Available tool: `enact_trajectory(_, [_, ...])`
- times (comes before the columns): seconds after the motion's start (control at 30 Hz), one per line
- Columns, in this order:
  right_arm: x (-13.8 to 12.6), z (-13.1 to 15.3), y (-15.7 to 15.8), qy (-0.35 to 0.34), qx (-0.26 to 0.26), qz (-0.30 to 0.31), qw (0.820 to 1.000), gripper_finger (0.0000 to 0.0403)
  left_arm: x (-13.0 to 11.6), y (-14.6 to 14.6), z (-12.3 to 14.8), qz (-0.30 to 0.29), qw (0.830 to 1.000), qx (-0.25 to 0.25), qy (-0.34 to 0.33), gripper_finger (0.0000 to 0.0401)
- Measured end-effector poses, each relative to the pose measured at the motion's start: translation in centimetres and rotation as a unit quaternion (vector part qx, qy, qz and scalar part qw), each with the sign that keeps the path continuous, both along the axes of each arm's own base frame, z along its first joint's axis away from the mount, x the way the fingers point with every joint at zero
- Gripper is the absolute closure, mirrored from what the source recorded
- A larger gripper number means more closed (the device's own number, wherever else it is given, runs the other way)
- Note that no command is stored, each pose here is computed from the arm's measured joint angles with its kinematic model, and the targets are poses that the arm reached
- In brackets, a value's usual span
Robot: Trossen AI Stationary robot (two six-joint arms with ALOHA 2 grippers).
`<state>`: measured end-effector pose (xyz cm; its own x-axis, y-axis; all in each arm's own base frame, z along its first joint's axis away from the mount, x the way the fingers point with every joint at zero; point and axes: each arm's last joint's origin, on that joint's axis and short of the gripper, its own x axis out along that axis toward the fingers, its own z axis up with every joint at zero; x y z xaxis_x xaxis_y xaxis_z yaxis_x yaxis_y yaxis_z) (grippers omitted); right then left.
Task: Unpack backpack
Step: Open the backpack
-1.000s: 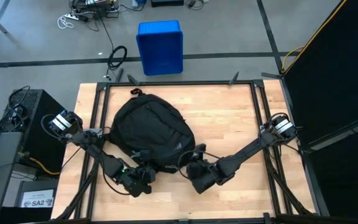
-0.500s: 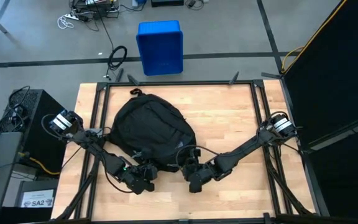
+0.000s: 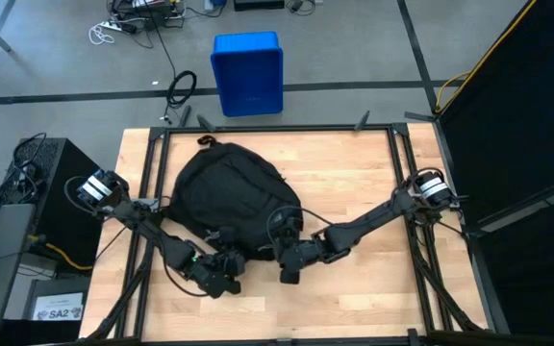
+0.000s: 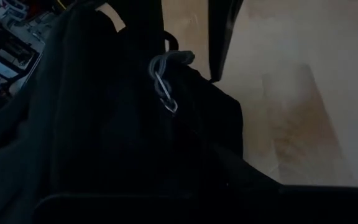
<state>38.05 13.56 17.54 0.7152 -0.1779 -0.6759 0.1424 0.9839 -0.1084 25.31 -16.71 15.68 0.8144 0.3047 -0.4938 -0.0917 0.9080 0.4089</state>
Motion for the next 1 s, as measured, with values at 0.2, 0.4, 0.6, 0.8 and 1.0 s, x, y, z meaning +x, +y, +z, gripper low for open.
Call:
enact_trajectory(0.2, [0.0, -0.1, -0.1, 0.010, -0.030, 0.023, 0.999, 0.0313, 0.0, 0.0, 0.0, -0.004, 1.000, 0.005, 0.002, 0.0401])
enact_trajectory(0.4, [-0.4, -0.2, 0.4, 0.023, -0.048, 0.044, 0.998, 0.0390, 0.0, 0.0, 0.0, -0.004, 1.000, 0.006, 0.004, 0.0401])
enact_trajectory(0.6, [-1.8, -0.4, -0.2, 0.087, -0.067, 0.007, 0.994, 0.0398, -0.1, -0.2, -0.2, -0.027, 0.999, -0.010, 0.021, 0.0401])
enact_trajectory(0.8, [-4.0, 0.4, -0.9, 0.147, -0.088, -0.047, 0.984, 0.0400, -0.7, -0.8, -0.3, -0.047, 0.998, -0.009, 0.032, 0.0401])
enact_trajectory(1.0, [-4.9, 1.8, -0.8, 0.136, -0.089, -0.063, 0.985, 0.0401, -0.9, -1.2, -0.3, -0.052, 0.998, -0.006, 0.030, 0.0401])
